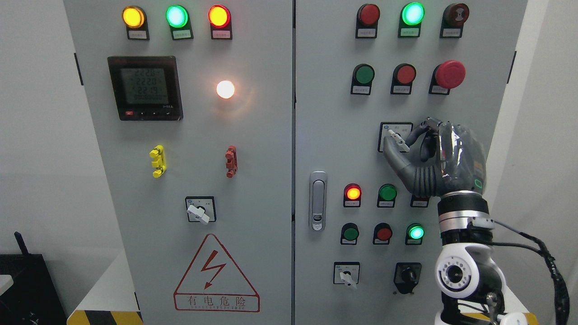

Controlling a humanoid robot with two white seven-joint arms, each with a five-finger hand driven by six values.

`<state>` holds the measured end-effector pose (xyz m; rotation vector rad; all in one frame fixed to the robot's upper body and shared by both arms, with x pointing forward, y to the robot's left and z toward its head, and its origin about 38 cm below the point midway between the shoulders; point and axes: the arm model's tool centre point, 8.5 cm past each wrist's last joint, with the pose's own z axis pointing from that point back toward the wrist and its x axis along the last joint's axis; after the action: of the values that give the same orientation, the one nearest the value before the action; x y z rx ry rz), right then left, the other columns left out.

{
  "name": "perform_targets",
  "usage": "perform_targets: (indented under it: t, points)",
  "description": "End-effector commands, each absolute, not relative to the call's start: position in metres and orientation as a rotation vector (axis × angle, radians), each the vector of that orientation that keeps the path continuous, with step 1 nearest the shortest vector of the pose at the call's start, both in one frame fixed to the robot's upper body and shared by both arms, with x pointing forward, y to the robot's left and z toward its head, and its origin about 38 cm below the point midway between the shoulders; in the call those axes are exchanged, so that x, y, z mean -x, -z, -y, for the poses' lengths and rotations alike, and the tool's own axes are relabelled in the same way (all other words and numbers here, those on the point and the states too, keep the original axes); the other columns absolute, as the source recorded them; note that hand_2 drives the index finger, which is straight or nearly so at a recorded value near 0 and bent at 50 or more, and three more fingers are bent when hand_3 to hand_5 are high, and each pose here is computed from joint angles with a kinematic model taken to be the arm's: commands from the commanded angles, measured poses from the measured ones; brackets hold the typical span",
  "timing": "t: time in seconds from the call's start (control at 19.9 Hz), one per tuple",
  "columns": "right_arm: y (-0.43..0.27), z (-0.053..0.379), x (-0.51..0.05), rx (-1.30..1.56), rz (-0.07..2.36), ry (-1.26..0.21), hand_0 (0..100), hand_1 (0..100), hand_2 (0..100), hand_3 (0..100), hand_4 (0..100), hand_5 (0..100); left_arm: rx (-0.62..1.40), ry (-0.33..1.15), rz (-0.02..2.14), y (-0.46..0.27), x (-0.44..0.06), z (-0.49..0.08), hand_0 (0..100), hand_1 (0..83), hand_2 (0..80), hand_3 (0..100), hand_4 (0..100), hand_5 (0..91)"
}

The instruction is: Rotate and turn off gray switch

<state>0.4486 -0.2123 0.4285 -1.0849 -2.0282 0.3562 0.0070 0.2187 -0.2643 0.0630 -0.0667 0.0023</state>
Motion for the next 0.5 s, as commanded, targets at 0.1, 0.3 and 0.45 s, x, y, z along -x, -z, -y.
perform_targets:
  t: [0.1,0.3,0.45]
  points:
    - [-0.4284,0.2123,-0.4487,1.085,2.028,-0.357,36,42,65,100,92,100,-0.063,-0.032,0.100,0.2643,-0.0217,-0.2189,12,38.9,0.0,0,0,0.0]
    - [-0.4291,0.2122,-0.4486,1.085,2.029,-0.357,37,42,66,100,92,100,-0.063,-0.029,0.100,0.2643,-0.0217,-0.2189,12,38.9,0.0,0,0,0.0]
    - [-0.4291,0.2122,-0.4486,1.085,2.029,-0.357,37,42,66,100,93,100,-0.063,-0.029,0.100,0.2643,-0.0217,-0.2189,12,38.9,0.0,0,0,0.0]
